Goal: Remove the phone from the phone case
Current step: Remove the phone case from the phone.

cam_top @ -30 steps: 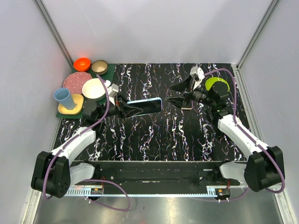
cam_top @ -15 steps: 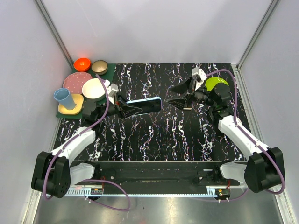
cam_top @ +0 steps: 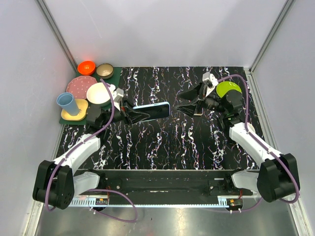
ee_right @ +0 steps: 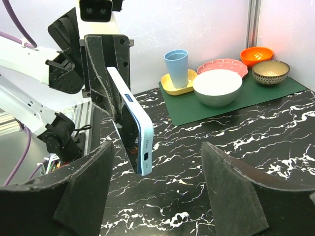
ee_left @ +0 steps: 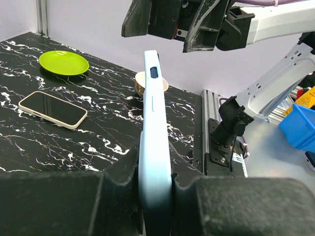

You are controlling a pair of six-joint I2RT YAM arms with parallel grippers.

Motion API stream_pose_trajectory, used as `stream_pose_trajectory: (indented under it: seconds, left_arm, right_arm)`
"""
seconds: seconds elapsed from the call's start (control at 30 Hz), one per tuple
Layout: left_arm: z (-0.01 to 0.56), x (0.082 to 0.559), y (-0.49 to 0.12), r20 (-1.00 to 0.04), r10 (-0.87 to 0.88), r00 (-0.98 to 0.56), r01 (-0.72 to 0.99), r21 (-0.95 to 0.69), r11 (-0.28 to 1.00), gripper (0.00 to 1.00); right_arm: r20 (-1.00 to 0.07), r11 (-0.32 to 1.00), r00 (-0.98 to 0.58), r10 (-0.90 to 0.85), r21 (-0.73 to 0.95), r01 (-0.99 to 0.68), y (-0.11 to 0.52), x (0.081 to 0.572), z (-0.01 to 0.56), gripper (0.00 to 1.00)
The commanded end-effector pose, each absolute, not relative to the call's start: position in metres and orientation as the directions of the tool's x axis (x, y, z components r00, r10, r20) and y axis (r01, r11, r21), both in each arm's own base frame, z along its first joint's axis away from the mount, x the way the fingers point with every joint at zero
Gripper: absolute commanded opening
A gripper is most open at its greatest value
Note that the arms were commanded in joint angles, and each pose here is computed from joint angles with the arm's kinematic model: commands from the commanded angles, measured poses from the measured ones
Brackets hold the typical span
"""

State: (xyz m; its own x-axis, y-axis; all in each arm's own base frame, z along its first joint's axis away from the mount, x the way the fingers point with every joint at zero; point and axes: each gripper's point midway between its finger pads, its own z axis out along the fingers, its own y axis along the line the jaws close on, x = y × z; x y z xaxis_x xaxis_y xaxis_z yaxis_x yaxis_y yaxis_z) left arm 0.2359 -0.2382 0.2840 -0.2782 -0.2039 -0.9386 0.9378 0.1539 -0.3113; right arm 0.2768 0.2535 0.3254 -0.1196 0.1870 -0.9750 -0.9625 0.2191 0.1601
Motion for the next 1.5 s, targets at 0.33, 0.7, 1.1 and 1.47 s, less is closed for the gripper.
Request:
stream_pose_trajectory:
  seconds: [0.33, 0.7, 1.1, 1.47]
  left_arm:
    - [0.31, 0.236, -0.236, -0.956, -0.256, -0.143, 0.97, -0.187, 0.158, 0.0]
    - [0.308, 0.237, -0.237, -0.954, -0.255, -0.157, 0.968, -0.2, 0.151, 0.0]
    - [0.308, 0.236, -0.237, -0.954, -0.256, -0.157, 0.969, -0.198, 0.145, 0.0]
    - [0.309, 0.235, -0.237, -0.954, -0.256, -0.153, 0.97, -0.194, 0.144, 0.0]
  right_arm:
    - [-0.952, 0.219, -0.136, 0.275, 0.2, -0.955, 0.266, 0.284, 0.326, 0.72]
    - [-0.934, 0.244, -0.151, 0.322, 0.236, -0.94, 0.27, 0.29, 0.331, 0.69]
    - [-0.936, 0.272, -0.159, 0.315, 0.249, -0.929, 0.274, 0.296, 0.326, 0.67]
    - [-0.927, 0.239, -0.185, 0.327, 0.271, -0.933, 0.277, 0.292, 0.329, 0.7]
